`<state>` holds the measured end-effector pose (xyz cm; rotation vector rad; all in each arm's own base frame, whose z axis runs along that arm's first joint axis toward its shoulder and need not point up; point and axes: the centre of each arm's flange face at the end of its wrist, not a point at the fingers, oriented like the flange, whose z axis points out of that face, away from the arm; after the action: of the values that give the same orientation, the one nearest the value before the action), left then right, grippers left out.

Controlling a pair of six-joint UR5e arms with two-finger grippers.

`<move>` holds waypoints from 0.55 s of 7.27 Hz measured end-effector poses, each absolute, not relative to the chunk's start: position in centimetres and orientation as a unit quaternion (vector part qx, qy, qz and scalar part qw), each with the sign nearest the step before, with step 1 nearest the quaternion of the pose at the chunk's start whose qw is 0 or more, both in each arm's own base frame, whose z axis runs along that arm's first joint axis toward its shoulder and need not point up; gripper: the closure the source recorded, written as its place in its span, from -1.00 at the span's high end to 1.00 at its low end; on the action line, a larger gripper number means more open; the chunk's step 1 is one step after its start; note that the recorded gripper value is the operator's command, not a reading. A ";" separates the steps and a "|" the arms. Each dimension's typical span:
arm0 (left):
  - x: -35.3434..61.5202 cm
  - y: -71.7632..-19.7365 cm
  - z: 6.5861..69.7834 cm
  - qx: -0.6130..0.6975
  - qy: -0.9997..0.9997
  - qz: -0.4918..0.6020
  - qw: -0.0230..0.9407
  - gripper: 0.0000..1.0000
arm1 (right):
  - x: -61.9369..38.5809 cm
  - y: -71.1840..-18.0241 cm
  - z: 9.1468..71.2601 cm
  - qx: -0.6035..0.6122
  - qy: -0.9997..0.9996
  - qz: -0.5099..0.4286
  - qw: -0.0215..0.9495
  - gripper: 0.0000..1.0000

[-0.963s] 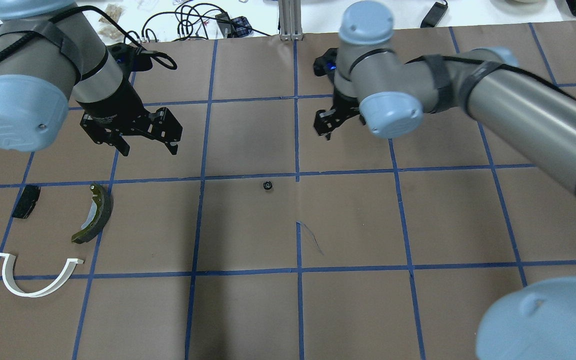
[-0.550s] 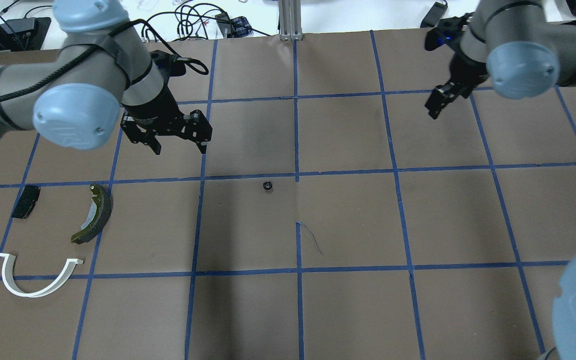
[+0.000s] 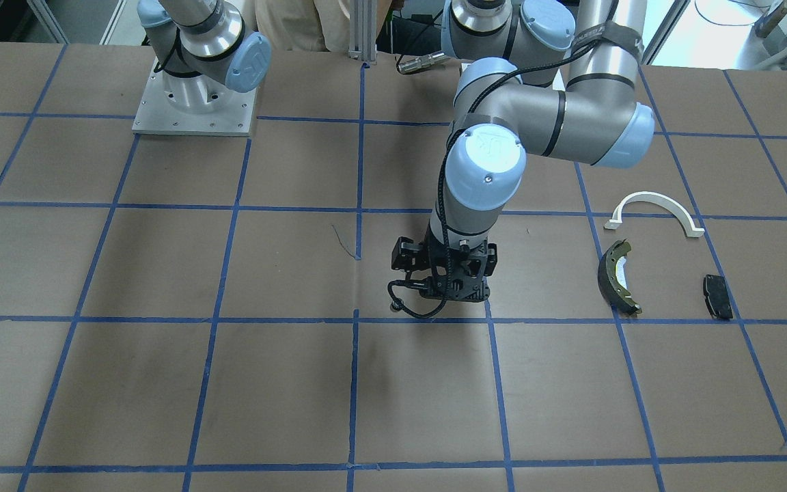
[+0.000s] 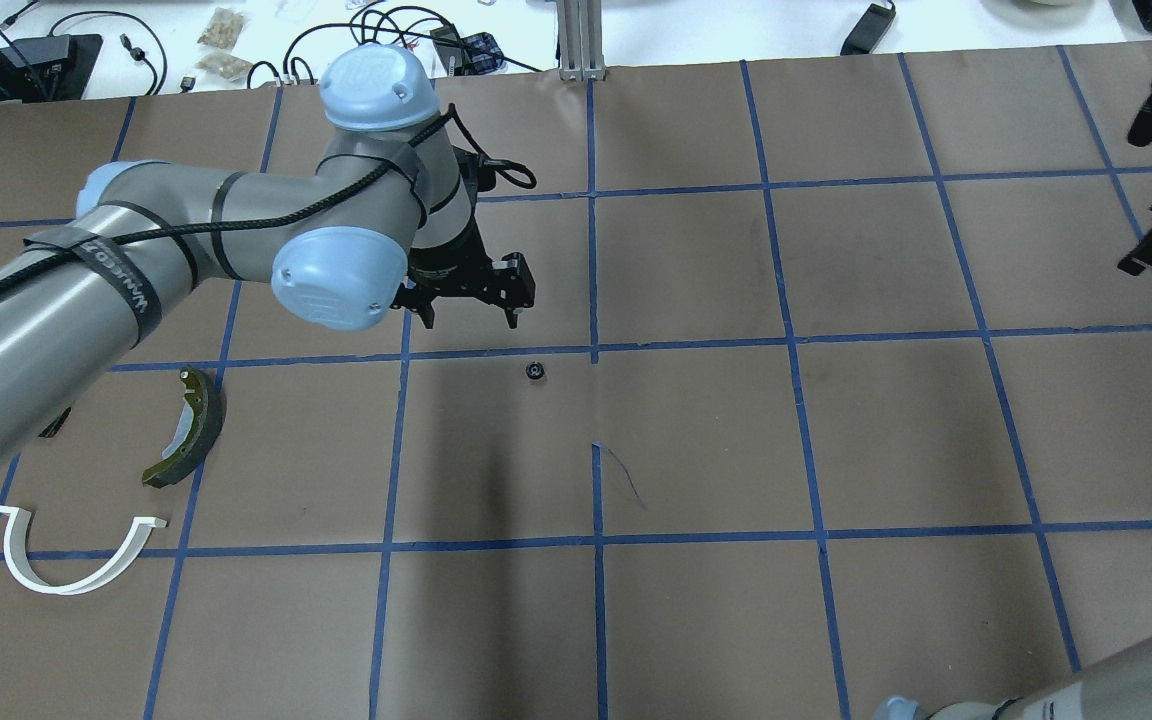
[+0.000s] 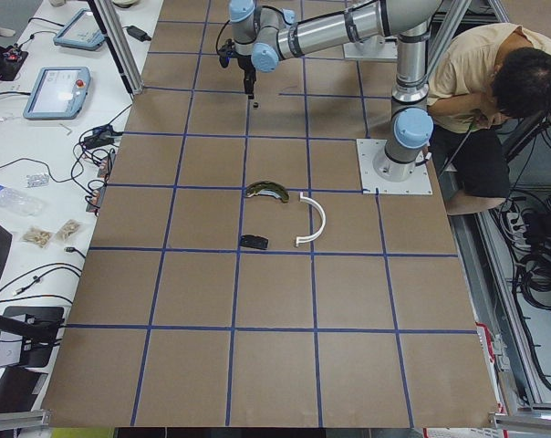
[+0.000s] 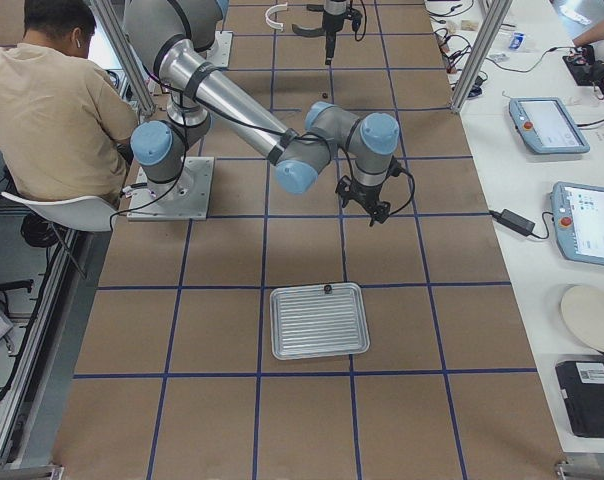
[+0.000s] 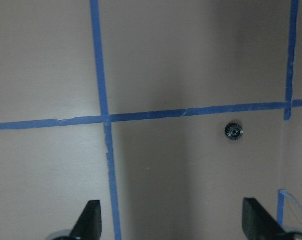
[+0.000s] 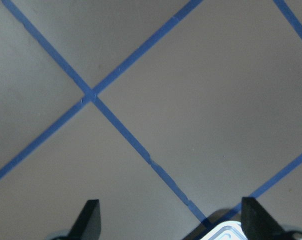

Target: Place bearing gear from tray to pile

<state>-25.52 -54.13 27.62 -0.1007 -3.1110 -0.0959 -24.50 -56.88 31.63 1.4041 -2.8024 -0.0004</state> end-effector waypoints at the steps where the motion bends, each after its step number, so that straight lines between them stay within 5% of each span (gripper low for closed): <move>1: -26.9 -54.3 26.0 -0.039 -0.999 -0.029 0.014 1.00 | -28.6 -55.3 30.5 0.485 -0.874 -0.004 -0.002 1.00; 4: -28.9 -55.2 21.0 -0.050 -0.998 -0.030 0.013 0.92 | -36.6 -52.6 25.6 0.578 -0.815 -0.038 -0.006 1.00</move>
<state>-28.85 -55.15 21.03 -0.1568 -3.1095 -0.0937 -36.56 -52.57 25.59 1.8229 -2.5699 -0.1187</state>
